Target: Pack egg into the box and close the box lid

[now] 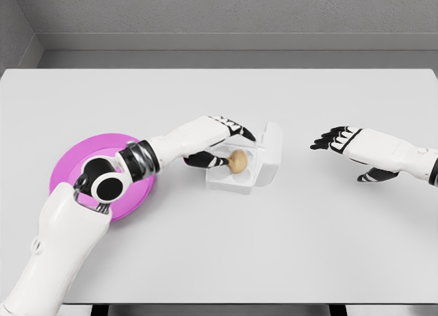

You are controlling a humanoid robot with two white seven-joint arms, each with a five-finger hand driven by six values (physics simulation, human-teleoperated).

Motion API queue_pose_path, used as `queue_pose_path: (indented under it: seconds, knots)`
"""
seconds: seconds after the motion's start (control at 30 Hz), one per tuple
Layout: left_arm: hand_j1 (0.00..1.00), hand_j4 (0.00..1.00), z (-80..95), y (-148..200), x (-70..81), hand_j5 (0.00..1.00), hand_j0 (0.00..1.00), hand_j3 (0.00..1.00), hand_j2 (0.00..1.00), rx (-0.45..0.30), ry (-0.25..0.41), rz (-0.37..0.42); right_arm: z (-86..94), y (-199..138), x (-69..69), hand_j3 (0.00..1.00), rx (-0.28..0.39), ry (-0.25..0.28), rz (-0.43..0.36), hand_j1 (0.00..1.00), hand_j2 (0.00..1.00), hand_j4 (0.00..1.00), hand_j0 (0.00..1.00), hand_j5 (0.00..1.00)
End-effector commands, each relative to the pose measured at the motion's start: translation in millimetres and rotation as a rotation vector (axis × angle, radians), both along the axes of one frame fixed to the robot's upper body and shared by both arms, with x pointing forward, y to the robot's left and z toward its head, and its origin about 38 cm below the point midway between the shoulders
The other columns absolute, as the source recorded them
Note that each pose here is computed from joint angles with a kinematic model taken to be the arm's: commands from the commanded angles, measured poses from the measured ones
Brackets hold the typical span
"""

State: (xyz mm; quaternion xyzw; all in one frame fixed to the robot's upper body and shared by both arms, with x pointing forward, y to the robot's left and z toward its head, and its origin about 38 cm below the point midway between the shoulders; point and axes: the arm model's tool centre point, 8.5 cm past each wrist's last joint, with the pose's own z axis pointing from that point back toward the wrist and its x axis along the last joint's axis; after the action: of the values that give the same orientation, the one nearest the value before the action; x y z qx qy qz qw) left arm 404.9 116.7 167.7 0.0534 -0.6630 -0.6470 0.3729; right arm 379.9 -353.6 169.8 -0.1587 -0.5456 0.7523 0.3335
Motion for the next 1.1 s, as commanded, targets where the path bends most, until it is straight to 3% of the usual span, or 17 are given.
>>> queue_pose_path:
  seconds: [0.0,0.03,0.13,0.2,0.3,0.47,0.6,0.73,0.9,1.07]
  knots:
    - [0.95,0.95,7.5,14,5.1,0.95,0.95,0.95,0.95,-0.009,-0.016,0.035,0.8,0,0.1,1.00,0.005,0.001,-0.003,1.00,1.00,1.00,1.00,1.00]
    - [1.00,1.00,10.8,28,9.3,1.00,1.00,1.00,1.00,-0.009,-0.024,0.068,0.8,0,0.1,1.00,0.005,0.001,-0.003,1.00,1.00,1.00,1.00,1.00]
    - [1.00,1.00,28.3,62,16.9,1.00,1.00,1.00,1.00,-0.038,-0.066,0.146,1.0,-1,0.1,1.00,0.004,0.001,-0.003,1.00,1.00,1.00,1.00,1.00]
    - [1.00,1.00,50.0,87,5.6,1.00,1.00,1.00,1.00,-0.087,-0.116,0.170,3.5,-5,-0.7,1.00,-0.010,-0.001,-0.007,1.00,1.00,1.00,1.00,1.00]
    - [1.00,1.00,67.9,133,-1.2,1.00,1.00,1.00,1.00,-0.136,-0.101,0.163,5.0,-3,-0.9,1.00,-0.006,-0.005,0.000,1.00,1.00,1.00,1.00,1.00]
    - [1.00,1.00,91.7,172,-24.3,1.00,1.00,1.00,1.00,-0.205,-0.168,0.077,6.2,8,-2.1,1.00,0.016,-0.012,0.023,1.00,1.00,1.00,1.00,1.00]
    - [1.00,1.00,92.3,192,-36.1,1.00,1.00,1.00,1.00,-0.259,-0.171,0.077,7.1,24,-5.4,1.00,0.041,-0.020,0.064,1.00,1.00,1.00,1.00,1.00]
    - [1.00,1.00,75.1,212,-49.4,1.00,1.00,1.00,1.00,-0.274,-0.154,0.113,11.5,38,-9.4,1.00,0.057,-0.036,0.102,1.00,1.00,1.00,1.00,1.00]
    - [1.00,1.00,55.2,235,-42.9,1.00,1.00,1.00,1.00,-0.256,-0.120,0.169,15.5,52,-13.5,1.00,0.080,-0.049,0.138,1.00,1.00,1.00,1.00,1.00]
    - [1.00,1.00,58.1,240,-43.0,1.00,1.00,1.00,1.00,-0.256,-0.131,0.183,19.1,64,-17.1,1.00,0.103,-0.064,0.169,1.00,1.00,1.00,1.00,1.00]
